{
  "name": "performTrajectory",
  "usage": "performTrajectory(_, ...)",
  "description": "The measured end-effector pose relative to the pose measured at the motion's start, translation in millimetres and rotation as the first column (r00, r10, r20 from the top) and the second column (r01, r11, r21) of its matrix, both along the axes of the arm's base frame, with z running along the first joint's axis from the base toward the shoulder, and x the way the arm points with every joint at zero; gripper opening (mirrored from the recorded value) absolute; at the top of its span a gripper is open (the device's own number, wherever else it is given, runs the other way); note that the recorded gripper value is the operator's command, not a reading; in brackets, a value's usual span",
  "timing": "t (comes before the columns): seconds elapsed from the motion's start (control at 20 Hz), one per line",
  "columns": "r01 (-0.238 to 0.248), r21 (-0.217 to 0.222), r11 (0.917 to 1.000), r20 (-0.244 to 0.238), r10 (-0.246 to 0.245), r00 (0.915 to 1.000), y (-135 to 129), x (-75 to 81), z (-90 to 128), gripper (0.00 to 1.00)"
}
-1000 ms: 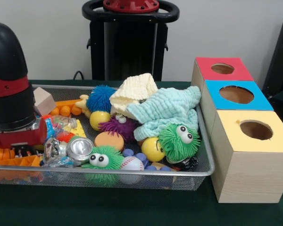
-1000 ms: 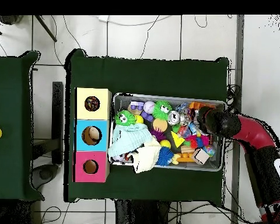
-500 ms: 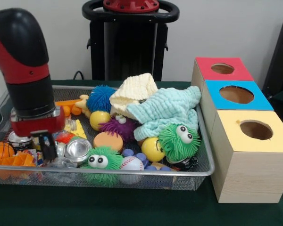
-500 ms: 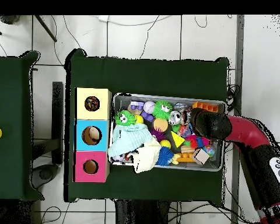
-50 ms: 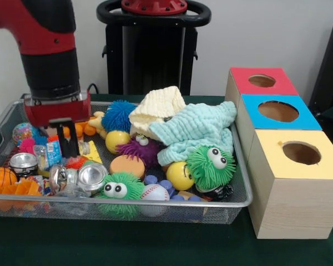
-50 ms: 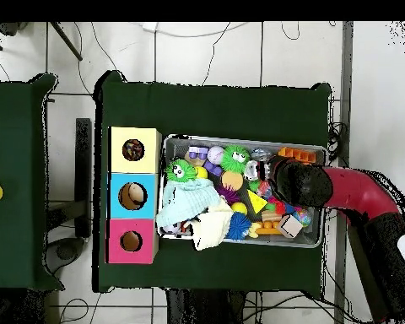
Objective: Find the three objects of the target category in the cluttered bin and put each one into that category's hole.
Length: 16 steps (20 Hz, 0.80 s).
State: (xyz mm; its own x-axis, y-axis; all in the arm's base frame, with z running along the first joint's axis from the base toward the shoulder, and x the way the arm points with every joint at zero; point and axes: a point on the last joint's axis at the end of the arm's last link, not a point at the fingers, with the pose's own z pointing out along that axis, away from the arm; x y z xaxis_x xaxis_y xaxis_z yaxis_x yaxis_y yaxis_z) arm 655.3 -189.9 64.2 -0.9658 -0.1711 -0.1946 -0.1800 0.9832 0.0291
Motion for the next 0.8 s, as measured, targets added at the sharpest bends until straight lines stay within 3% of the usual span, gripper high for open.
performTrajectory(0.3, 0.013, -0.03, 0.9995, 0.017, -0.012, 0.9998, -0.5, 4.3, 31.7, 0.0)
performTrajectory(0.35, 0.019, -0.04, 0.999, 0.017, -0.019, 0.9997, -3.8, 3.4, 36.4, 1.0)
performTrajectory(0.8, 0.028, -0.025, 0.9993, 0.003, -0.028, 0.9996, -4.0, -2.3, 30.6, 1.0)
